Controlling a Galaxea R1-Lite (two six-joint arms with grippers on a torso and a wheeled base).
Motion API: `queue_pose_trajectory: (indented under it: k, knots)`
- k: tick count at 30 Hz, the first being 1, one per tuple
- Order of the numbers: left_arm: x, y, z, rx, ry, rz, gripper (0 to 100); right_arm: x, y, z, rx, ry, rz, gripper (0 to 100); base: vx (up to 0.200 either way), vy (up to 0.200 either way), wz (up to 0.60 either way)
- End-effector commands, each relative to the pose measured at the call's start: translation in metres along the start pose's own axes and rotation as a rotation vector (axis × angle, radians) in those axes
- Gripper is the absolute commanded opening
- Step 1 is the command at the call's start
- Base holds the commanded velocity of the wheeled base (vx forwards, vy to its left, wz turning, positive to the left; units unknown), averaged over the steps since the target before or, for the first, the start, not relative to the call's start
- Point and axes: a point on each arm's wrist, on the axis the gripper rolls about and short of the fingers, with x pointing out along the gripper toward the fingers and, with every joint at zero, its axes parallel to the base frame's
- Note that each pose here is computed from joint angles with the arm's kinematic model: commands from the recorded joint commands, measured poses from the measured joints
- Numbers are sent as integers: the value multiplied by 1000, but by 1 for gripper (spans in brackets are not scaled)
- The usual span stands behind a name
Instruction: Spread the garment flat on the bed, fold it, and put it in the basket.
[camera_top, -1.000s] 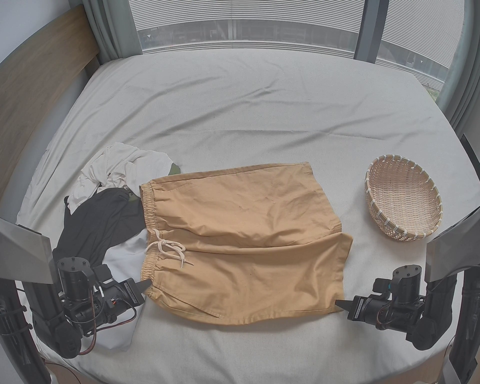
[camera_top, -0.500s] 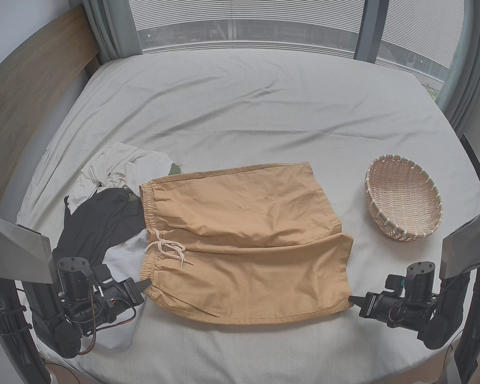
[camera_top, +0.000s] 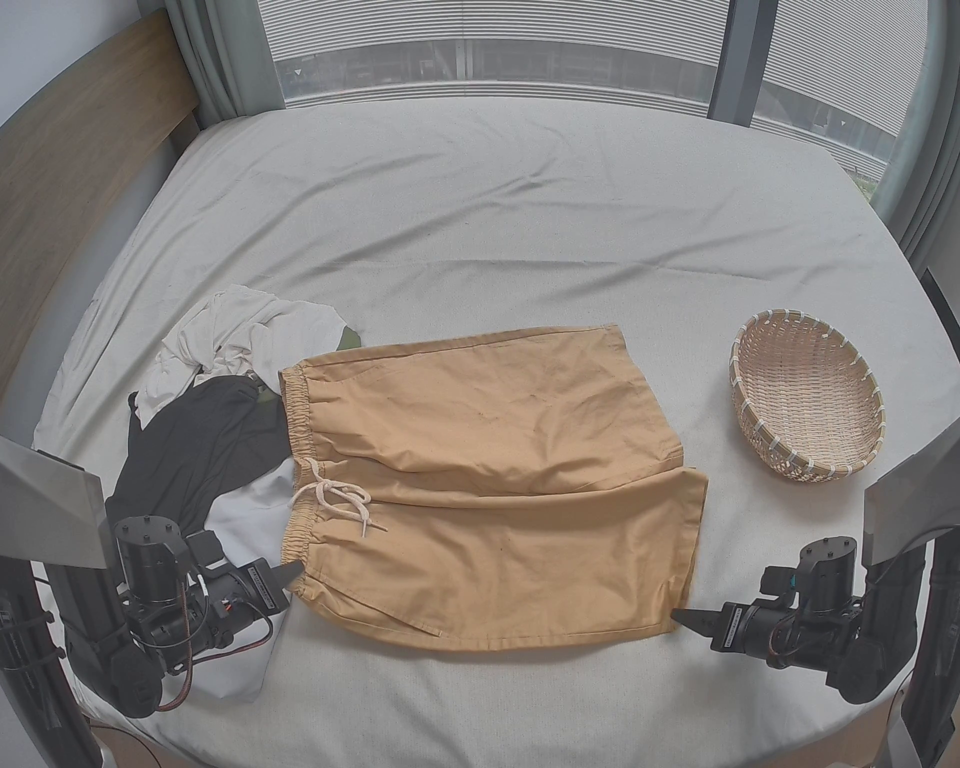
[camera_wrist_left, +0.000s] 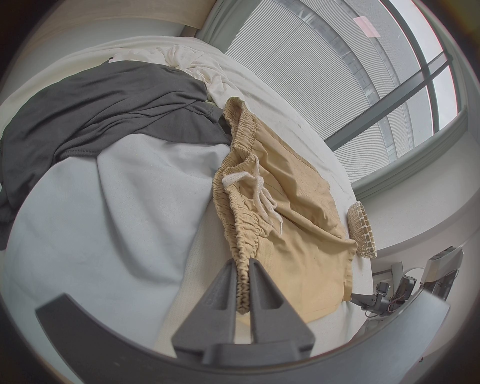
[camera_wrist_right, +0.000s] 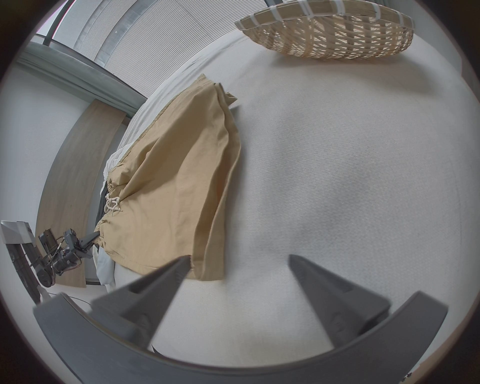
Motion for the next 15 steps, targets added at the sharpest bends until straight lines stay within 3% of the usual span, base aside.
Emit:
queue_pose_trajectory:
  k: [1, 8, 9, 15]
  knots:
    - [0, 0, 0, 1, 0, -1, 0, 6, 5, -1, -12, 7, 19, 100, 0, 0, 0]
    - [-1, 0, 0, 0, 1, 1, 0, 14, 12, 1, -11, -6, 49, 100, 0, 0, 0]
    - [-1, 0, 0, 0, 1, 1, 0, 14, 12, 1, -11, -6, 49, 0, 0, 0, 0]
    - [0, 0, 0, 0, -1, 0, 0, 14, 11, 1, -8, -6, 48, 0, 0, 0, 0]
